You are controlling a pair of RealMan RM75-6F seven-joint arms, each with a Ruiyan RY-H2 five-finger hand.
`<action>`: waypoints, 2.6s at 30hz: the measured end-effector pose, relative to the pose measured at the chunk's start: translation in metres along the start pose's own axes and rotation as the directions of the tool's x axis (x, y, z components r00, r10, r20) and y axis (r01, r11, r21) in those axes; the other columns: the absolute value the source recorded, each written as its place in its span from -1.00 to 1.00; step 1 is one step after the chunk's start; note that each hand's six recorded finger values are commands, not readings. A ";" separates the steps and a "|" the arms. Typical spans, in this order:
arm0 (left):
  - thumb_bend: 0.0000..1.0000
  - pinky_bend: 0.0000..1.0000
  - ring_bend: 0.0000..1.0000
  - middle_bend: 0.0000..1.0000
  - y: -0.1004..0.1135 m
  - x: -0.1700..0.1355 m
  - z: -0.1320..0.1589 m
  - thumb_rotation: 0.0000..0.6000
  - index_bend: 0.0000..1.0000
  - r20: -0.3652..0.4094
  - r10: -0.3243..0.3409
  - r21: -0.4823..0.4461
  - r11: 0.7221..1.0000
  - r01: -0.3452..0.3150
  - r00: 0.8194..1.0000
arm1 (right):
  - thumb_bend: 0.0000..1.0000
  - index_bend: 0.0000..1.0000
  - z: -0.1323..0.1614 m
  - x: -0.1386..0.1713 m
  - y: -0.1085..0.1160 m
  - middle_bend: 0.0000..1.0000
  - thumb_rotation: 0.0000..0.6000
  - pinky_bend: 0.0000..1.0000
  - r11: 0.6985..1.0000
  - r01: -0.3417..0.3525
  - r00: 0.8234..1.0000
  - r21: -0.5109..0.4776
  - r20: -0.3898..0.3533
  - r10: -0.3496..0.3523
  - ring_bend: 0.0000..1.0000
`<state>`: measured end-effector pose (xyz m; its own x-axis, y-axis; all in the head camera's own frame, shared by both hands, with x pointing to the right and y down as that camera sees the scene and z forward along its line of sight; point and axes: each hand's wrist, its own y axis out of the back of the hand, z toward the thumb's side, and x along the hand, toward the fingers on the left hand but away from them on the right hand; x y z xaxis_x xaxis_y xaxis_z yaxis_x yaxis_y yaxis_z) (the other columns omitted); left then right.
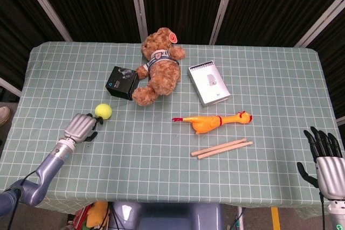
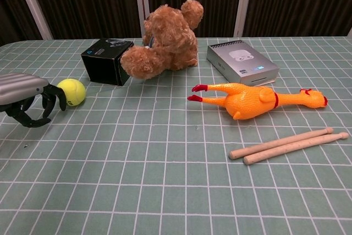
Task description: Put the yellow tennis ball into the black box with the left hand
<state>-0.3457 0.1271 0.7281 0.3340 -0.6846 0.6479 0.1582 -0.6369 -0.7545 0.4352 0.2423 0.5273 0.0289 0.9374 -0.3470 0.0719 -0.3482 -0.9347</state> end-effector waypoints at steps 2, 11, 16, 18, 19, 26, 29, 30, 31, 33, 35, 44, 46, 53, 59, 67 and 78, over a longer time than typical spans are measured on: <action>-0.27 0.12 -0.23 0.08 0.003 0.003 -0.001 1.00 -0.24 0.005 0.000 -0.009 1.000 0.000 1.000 | -0.24 -1.00 0.000 0.000 0.002 -1.00 1.00 -1.00 1.000 0.006 1.000 -0.002 -0.001 -0.006 -1.00; -0.24 -0.23 -0.23 0.12 0.016 0.014 -0.007 1.00 -0.14 0.024 0.002 -0.035 0.999 -0.001 1.000 | -0.23 -1.00 0.000 0.001 0.002 -1.00 1.00 -1.00 1.000 0.008 1.000 0.003 -0.007 -0.008 -1.00; -0.23 -0.28 -0.23 0.12 0.024 0.029 -0.008 1.00 -0.10 0.034 0.000 -0.012 1.000 0.000 0.999 | -0.23 -1.00 0.002 0.002 -0.001 -1.00 1.00 -1.00 1.000 -0.005 1.000 0.008 -0.014 0.005 -1.00; -0.23 -0.28 -0.23 0.12 0.026 0.038 -0.009 1.00 -0.09 0.032 -0.005 0.001 1.000 0.004 0.999 | -0.24 -1.00 0.002 0.003 0.000 -1.00 1.00 -1.00 1.000 -0.002 1.000 0.008 -0.016 0.002 -1.00; -0.23 -0.28 -0.23 0.13 0.027 0.041 -0.009 1.00 -0.08 0.030 -0.008 0.006 1.000 0.007 1.000 | -0.23 -1.00 0.002 0.004 0.000 -1.00 1.00 -1.00 1.000 -0.001 1.000 0.007 -0.017 0.001 -1.00; -0.23 -0.28 -0.23 0.14 0.032 0.061 -0.002 1.00 -0.04 0.040 -0.016 0.021 1.000 0.015 0.999 | -0.23 -1.00 -0.001 0.006 0.005 -1.00 1.00 -1.00 1.000 0.009 1.000 0.000 -0.017 -0.009 -1.00; -0.23 -0.28 -0.23 0.13 0.037 0.065 0.000 1.00 -0.02 0.050 -0.011 0.031 0.999 0.009 0.999 | -0.23 -1.00 0.000 0.007 0.004 -1.00 1.00 -1.00 1.000 0.006 1.000 0.003 -0.020 -0.006 -1.00; -0.23 -0.28 -0.23 0.13 0.038 0.066 0.000 1.00 -0.02 0.051 -0.009 0.035 0.999 0.007 0.999 | -0.23 -1.00 0.001 0.007 0.003 -1.00 1.00 -1.00 1.000 0.004 1.000 0.004 -0.021 -0.004 -1.00; -0.23 -0.28 -0.23 0.13 0.039 0.067 0.000 1.00 -0.02 0.051 -0.007 0.037 0.999 0.006 0.999 | -0.23 -1.00 0.001 0.008 0.003 -1.00 1.00 -1.00 1.000 0.004 1.000 0.006 -0.022 -0.003 -1.00; -0.23 -0.28 -0.23 0.13 0.041 0.070 -0.002 1.00 -0.02 0.047 -0.008 0.039 0.999 0.006 0.999 | -0.24 -1.00 0.002 0.008 0.002 -1.00 1.00 -1.00 1.000 0.001 1.000 0.010 -0.022 -0.001 -1.00; -0.23 -0.28 -0.23 0.12 0.042 0.072 -0.005 1.00 -0.02 0.040 -0.012 0.036 0.999 0.011 0.999 | -0.23 -1.00 0.002 0.008 0.001 -1.00 1.00 -1.00 1.000 -0.001 1.000 0.011 -0.021 0.002 -1.00; -0.22 -0.28 -0.23 0.00 0.041 0.083 -0.014 1.00 -0.06 0.009 -0.035 0.030 0.999 0.034 0.999 | -0.23 -1.00 0.000 0.010 0.006 -1.00 1.00 -1.00 1.000 0.015 1.000 0.000 -0.015 -0.015 -1.00; -0.22 -0.28 -0.24 -0.03 0.037 0.085 -0.014 1.00 -0.07 0.007 -0.047 0.037 0.998 0.046 0.999 | -0.23 -1.00 0.000 0.010 0.006 -1.00 1.00 -1.00 1.000 0.013 1.000 0.001 -0.016 -0.013 -1.00; -0.22 -0.48 -0.69 -0.48 0.025 0.092 -0.012 1.00 -0.25 -0.001 -0.073 0.049 0.996 0.073 0.997 | -0.23 -1.00 0.002 0.010 0.004 -1.00 1.00 -1.00 1.000 0.004 1.000 0.004 -0.022 -0.004 -1.00; -0.22 -0.82 -1.00 -0.86 0.026 0.095 -0.013 1.00 -0.46 -0.001 -0.083 0.047 0.995 0.083 0.997 | -0.24 -1.00 0.001 0.010 0.003 -1.00 1.00 -1.00 1.000 0.006 1.000 0.028 -0.014 -0.006 -1.00; -0.22 -0.91 -1.00 -0.99 0.040 0.099 -0.011 1.00 -0.65 0.011 -0.023 0.075 0.997 0.022 1.000 | -0.23 -1.00 0.004 0.015 0.002 -1.00 1.00 -1.00 0.999 0.007 1.000 0.040 -0.012 -0.007 -1.00; -0.22 -0.97 -1.00 -1.00 0.046 0.101 -0.009 1.00 -0.76 0.017 0.017 0.085 0.996 -0.018 1.000 | -0.24 -1.00 0.007 0.020 0.001 -1.00 1.00 -1.00 0.999 -0.002 1.000 0.038 -0.024 0.003 -1.00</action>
<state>-0.3126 0.0254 0.7602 0.3526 -0.6890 0.6332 0.2301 -0.5920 -0.7724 0.4287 0.2605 0.5194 0.0534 0.9360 -0.3480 0.0335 -0.3500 -0.9362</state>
